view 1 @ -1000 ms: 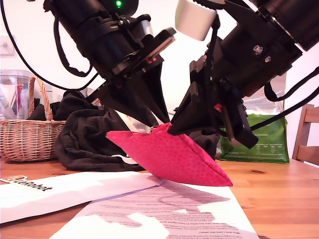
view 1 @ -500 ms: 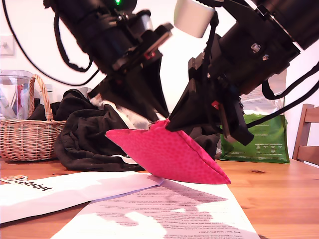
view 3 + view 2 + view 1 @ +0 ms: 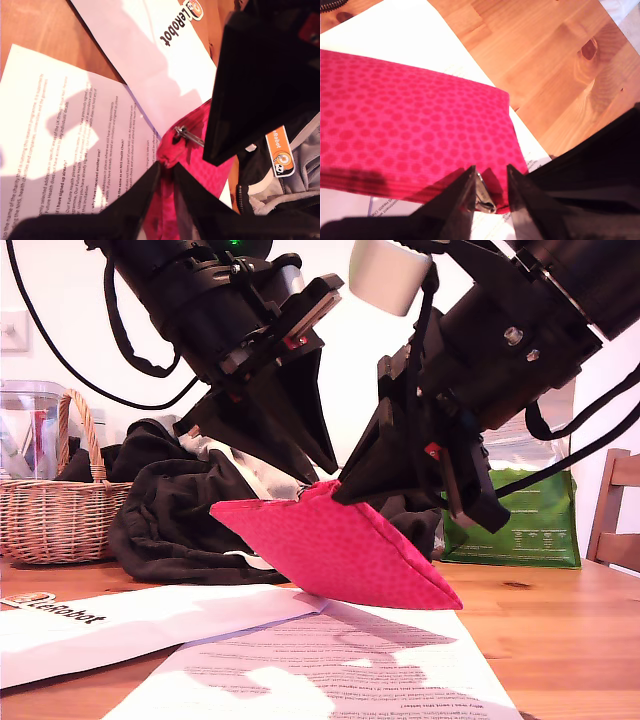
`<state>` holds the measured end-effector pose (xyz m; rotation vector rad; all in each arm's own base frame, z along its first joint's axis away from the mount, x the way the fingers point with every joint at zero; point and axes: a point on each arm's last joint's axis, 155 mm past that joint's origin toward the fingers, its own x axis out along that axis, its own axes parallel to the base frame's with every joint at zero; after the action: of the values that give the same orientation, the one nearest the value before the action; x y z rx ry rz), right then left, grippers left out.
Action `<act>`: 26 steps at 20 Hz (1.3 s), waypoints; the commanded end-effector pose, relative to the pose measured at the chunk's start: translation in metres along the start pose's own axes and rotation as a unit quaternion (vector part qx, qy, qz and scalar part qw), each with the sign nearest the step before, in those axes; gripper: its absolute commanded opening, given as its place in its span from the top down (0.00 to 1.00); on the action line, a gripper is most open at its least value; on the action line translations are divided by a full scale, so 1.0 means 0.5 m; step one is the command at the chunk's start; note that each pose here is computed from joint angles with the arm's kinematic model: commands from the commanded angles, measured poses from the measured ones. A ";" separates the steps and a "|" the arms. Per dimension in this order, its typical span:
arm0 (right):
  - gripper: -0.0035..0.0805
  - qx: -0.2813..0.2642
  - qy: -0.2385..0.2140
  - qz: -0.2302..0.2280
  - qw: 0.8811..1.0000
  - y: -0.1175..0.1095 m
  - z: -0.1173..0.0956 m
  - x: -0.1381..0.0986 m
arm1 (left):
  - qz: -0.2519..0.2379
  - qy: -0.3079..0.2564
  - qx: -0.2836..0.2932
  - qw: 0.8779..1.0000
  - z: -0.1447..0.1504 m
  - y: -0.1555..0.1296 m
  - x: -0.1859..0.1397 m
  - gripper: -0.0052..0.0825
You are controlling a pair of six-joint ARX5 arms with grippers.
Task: Open the zipper in the zip bag in front of you
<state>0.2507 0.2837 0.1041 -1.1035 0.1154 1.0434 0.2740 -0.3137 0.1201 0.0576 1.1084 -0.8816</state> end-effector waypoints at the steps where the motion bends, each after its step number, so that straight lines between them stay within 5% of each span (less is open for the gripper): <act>1: 0.97 -0.005 -0.015 -0.008 1.000 -0.007 0.018 -0.009 | 0.003 0.009 -0.011 1.000 -0.008 0.008 0.009 0.75; 15: 0.97 0.000 -0.021 -0.022 1.000 -0.022 0.025 -0.010 | 0.011 0.045 -0.023 0.999 -0.029 0.025 0.043 0.75; 22: 0.97 0.000 -0.021 -0.022 1.000 -0.021 0.024 -0.010 | 0.013 0.051 -0.024 0.998 -0.025 0.023 0.030 0.96; 26: 0.97 0.000 -0.019 -0.021 1.000 -0.021 0.023 -0.010 | 0.013 0.049 -0.022 0.998 -0.018 0.019 0.025 0.97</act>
<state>0.2505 0.2873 0.1095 -1.0929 0.0917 1.0403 0.2750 -0.3100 0.1097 0.0710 1.1962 -0.8405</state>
